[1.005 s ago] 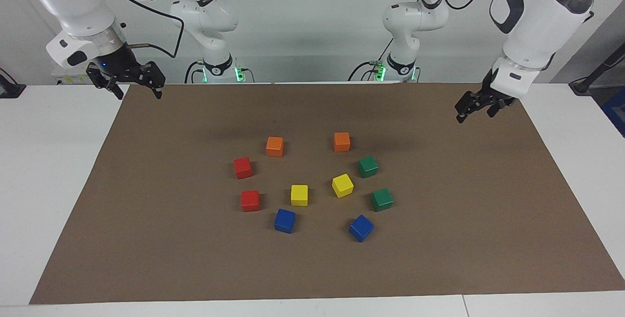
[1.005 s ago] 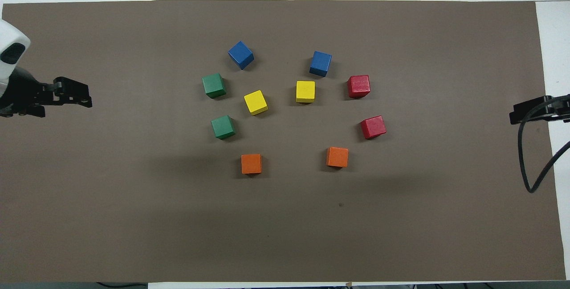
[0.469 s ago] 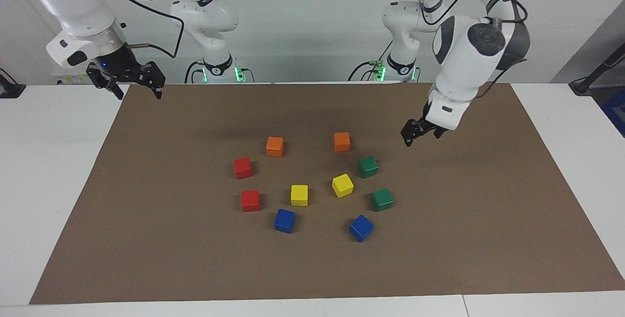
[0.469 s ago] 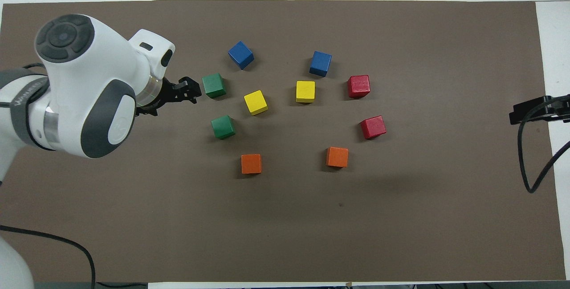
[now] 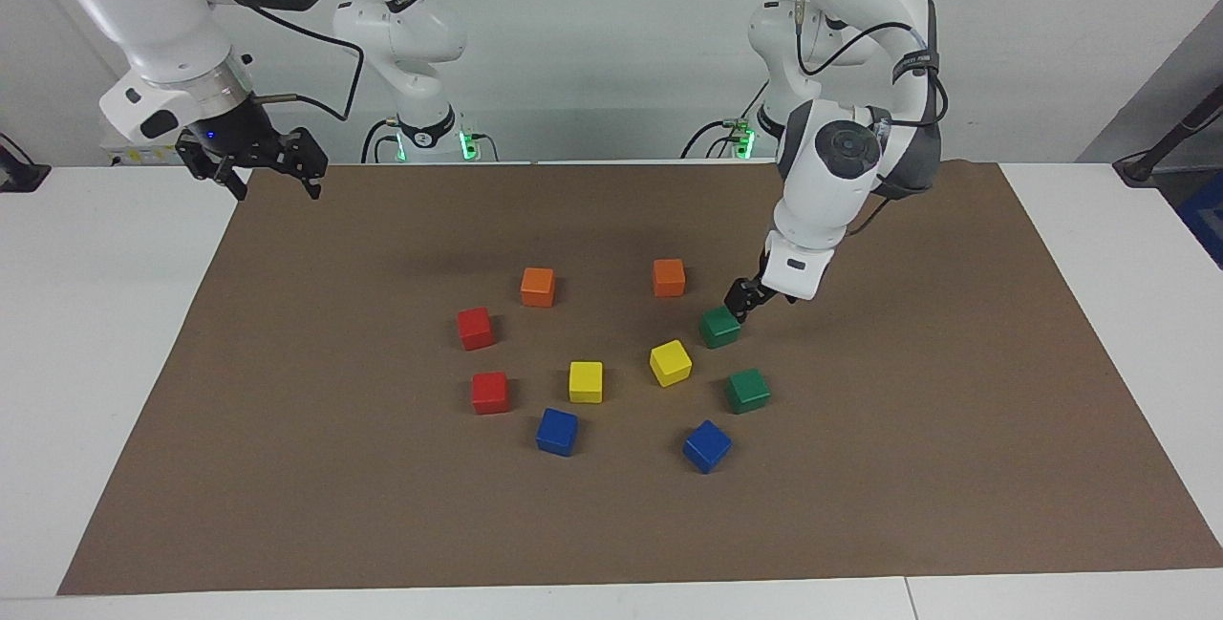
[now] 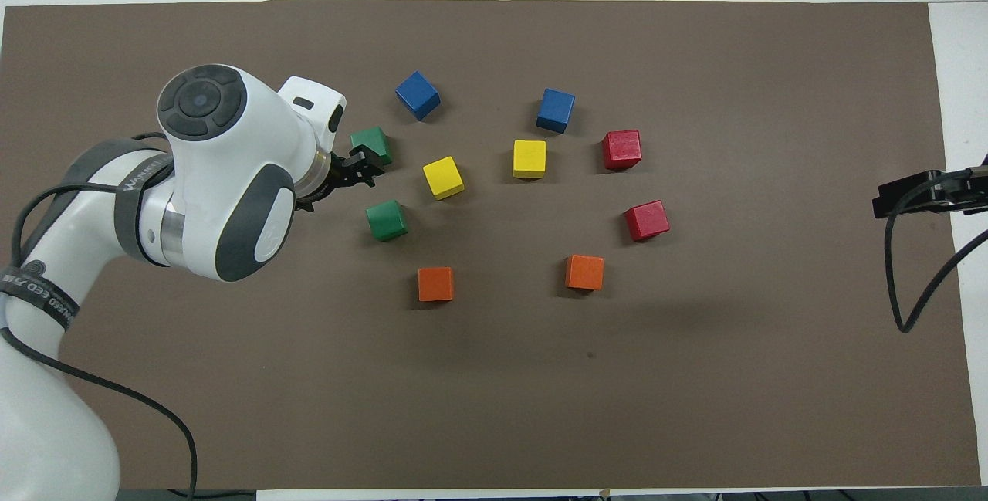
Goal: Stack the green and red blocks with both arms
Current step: 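Reach the left gripper to the green cube nearer the robot, then grasp the green cube with the left gripper while the right gripper reaches red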
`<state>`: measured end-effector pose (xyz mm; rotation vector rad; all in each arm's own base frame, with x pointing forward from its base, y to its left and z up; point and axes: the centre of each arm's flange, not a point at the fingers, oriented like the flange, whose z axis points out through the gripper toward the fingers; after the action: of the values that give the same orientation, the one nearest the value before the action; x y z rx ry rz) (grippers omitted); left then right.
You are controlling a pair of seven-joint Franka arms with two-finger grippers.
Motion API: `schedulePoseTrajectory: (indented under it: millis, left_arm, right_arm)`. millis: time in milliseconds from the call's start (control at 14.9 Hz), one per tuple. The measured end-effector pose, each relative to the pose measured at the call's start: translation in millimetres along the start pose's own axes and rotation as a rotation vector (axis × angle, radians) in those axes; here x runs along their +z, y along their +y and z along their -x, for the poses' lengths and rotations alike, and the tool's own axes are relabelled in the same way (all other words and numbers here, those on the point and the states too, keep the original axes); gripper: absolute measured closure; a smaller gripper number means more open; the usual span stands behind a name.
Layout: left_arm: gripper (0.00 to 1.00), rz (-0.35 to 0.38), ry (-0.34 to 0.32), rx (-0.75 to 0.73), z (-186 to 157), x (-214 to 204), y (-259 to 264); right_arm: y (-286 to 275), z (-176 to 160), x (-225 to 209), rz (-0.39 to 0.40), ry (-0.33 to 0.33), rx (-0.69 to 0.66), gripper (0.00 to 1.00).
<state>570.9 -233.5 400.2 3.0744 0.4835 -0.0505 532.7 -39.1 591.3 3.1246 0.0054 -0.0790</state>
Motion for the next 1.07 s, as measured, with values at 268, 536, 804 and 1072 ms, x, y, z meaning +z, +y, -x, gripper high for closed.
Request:
schedulePoseTrajectory:
  millis: [268,536,804,1072]
  left_arm:
    - [0.00,0.001,0.001,-0.017,9.0,17.4,11.5]
    - [0.00,-0.001,-0.005,-0.051,23.7,45.5,33.8]
    - [0.00,-0.005,-0.010,-0.052,24.6,53.7,36.6]
    - [0.00,-0.017,-0.019,0.019,28.0,60.5,34.6]
  right_arm:
    - [-31.1,-14.6,32.6,0.002,0.051,-0.017,0.00]
    - [-94.4,-28.5,61.0,-0.002,0.072,-0.039,0.00]
    - [-114.7,-44.7,107.2,-0.007,0.074,-0.070,0.00]
    - [-152.7,-58.8,141.6,-0.014,0.091,-0.126,0.00]
